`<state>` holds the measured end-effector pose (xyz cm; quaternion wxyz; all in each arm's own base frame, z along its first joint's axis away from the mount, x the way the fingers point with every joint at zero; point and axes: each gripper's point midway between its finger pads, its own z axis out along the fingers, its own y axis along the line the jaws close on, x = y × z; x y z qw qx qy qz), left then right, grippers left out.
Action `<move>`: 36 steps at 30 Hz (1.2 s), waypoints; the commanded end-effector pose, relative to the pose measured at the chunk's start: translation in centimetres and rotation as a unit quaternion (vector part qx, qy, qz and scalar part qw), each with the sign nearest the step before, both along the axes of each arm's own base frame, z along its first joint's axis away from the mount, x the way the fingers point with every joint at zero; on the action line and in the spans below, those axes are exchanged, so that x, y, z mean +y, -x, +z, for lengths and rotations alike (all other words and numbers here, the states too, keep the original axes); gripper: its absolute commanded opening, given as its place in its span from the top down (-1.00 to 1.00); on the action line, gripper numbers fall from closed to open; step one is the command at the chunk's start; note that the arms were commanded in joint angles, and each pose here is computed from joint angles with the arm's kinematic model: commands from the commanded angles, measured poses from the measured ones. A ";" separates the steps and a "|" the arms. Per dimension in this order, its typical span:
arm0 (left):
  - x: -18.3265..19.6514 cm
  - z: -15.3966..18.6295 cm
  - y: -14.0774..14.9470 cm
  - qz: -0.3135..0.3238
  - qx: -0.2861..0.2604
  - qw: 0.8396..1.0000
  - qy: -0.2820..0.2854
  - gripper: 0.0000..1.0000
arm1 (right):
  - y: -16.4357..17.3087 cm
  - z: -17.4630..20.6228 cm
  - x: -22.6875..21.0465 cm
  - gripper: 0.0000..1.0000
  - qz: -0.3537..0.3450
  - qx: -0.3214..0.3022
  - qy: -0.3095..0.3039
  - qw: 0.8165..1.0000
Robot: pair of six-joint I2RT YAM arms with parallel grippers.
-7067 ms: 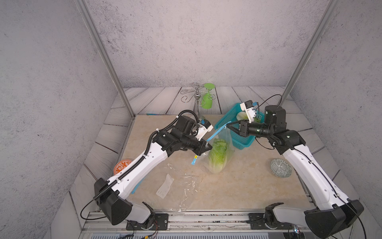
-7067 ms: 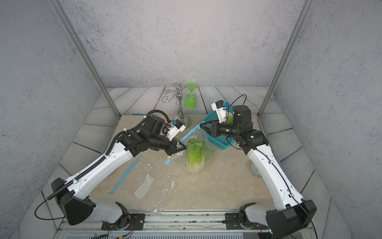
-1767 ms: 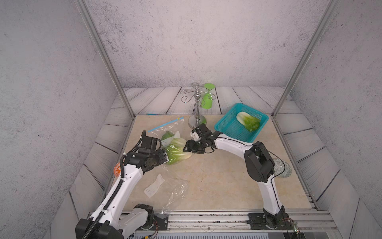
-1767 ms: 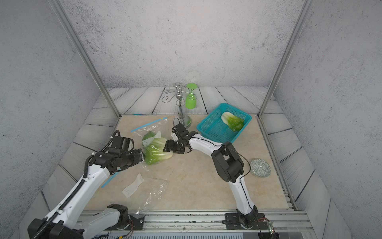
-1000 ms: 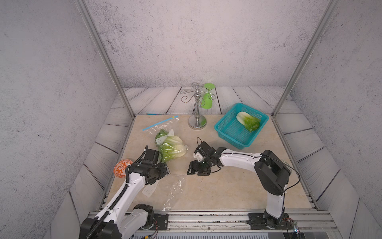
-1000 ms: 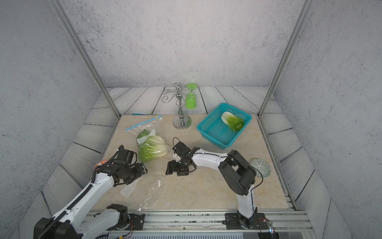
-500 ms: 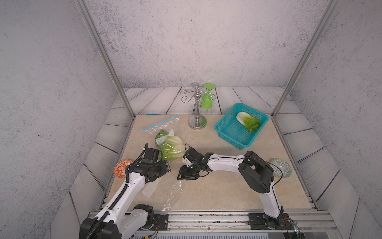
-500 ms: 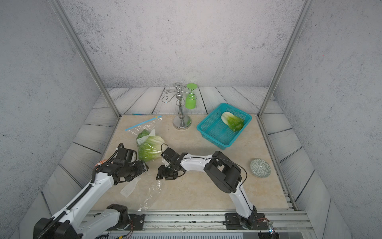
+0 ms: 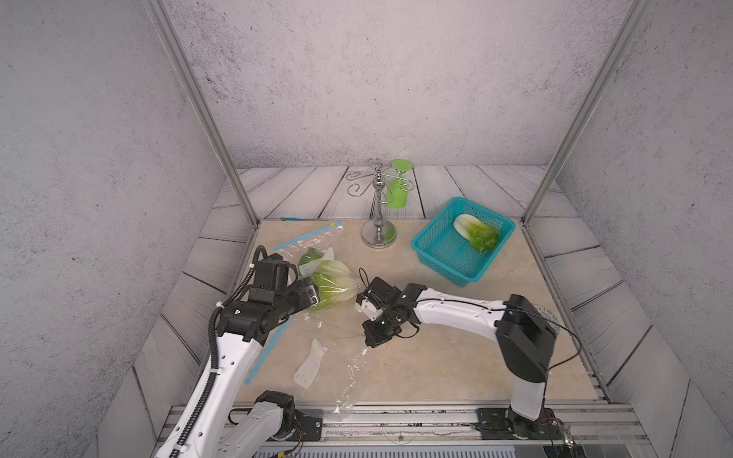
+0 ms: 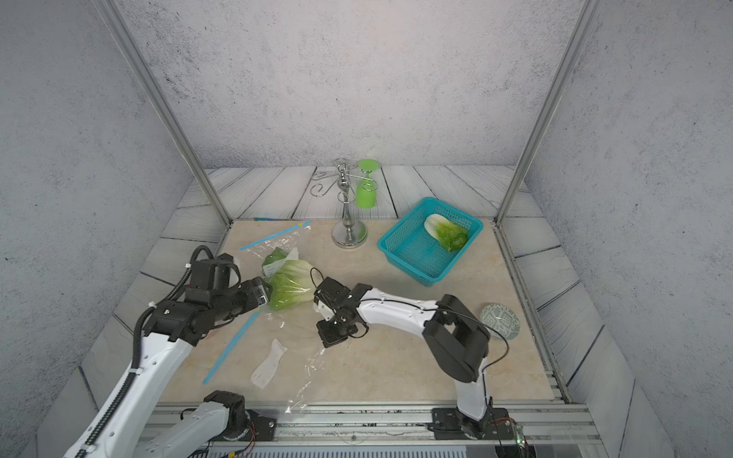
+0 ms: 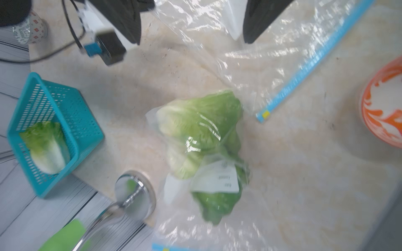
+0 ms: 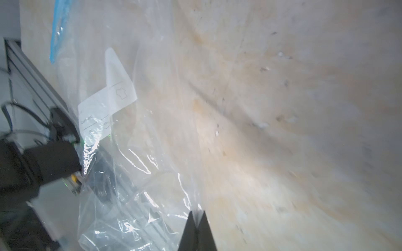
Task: Put the chinese cabbages into a zipper bag and zip it
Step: Move the zipper food storage bag to the center of the board, then pick up the zipper food storage bag at the center of the board.
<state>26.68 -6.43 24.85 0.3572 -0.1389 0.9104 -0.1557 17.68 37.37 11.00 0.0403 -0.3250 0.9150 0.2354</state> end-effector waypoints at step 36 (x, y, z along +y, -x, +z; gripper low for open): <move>-14.9 -21.2 6.2 -0.201 0.302 0.926 0.102 -0.38 | -6.8 -7.1 -15.9 -0.16 -0.240 0.049 0.094 0.965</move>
